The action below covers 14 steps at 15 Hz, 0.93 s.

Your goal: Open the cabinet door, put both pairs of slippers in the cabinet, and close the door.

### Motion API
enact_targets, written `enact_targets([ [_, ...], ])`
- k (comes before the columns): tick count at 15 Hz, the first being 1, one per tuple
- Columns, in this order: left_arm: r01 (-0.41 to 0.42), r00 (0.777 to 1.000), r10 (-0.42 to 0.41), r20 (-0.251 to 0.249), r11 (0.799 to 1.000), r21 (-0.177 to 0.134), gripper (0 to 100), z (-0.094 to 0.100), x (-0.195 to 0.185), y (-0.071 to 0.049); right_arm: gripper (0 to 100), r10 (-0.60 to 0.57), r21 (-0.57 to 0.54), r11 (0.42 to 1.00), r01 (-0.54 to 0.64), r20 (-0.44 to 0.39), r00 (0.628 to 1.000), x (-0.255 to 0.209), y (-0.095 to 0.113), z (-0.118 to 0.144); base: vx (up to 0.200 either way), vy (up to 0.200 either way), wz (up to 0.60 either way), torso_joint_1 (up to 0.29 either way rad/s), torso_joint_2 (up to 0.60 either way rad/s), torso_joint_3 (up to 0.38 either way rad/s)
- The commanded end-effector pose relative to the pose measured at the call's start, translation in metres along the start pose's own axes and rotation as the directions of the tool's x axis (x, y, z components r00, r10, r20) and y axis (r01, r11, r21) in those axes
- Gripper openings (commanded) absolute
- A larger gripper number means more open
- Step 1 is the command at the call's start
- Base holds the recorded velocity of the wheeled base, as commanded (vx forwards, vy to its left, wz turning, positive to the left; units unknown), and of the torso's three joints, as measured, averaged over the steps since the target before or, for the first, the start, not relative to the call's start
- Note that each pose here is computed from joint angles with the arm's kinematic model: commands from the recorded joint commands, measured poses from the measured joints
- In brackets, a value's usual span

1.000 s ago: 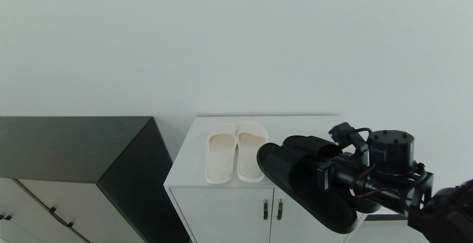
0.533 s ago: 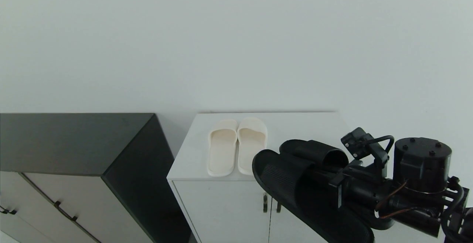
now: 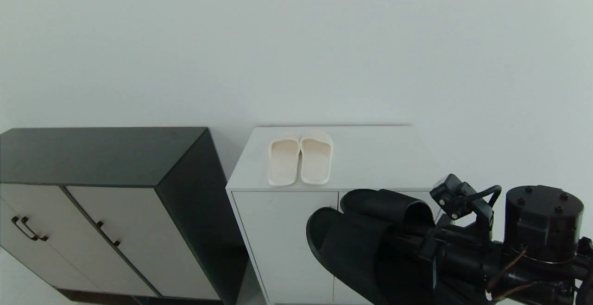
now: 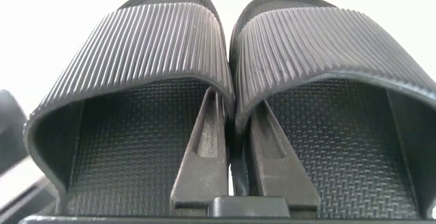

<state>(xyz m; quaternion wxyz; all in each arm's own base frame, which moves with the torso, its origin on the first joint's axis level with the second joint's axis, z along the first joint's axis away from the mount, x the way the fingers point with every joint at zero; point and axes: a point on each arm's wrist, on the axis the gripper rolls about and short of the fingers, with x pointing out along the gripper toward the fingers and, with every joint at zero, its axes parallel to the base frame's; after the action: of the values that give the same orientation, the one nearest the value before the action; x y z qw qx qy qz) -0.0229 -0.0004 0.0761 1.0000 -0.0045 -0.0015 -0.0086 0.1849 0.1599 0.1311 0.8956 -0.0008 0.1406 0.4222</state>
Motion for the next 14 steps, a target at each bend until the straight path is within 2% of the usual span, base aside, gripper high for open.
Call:
enact_targets([
  [1,0.0,1.0,0.0,0.0,1.0,0.0,0,0.0,0.0,0.0,0,0.041,-0.014,0.999,-0.041,0.003,0.999,-0.0103,0.0028,-0.0013,0.0,0.0,0.0,0.0,0.0,0.0],
  [4,0.0,1.0,0.0,0.0,1.0,0.0,0,0.0,0.0,0.0,0,0.044,-0.014,0.999,-0.044,-0.007,0.999,-0.0095,0.0026,-0.0033,0.0,0.0,0.0,0.0,0.0,0.0],
  [9,0.0,1.0,0.0,0.0,1.0,-0.002,0,0.0,0.0,0.0,0,0.043,-0.013,0.999,-0.043,-0.026,0.999,-0.0115,0.002,-0.0086,0.0,-0.2,0.0,0.002,0.0,0.003],
  [14,0.0,1.0,0.0,0.0,1.0,-0.003,0,0.0,0.0,0.0,0,0.022,-0.036,0.999,-0.023,-0.03,0.999,-0.0134,-0.0028,-0.0104,0.0,0.0,0.0,0.0,0.0,0.0],
])
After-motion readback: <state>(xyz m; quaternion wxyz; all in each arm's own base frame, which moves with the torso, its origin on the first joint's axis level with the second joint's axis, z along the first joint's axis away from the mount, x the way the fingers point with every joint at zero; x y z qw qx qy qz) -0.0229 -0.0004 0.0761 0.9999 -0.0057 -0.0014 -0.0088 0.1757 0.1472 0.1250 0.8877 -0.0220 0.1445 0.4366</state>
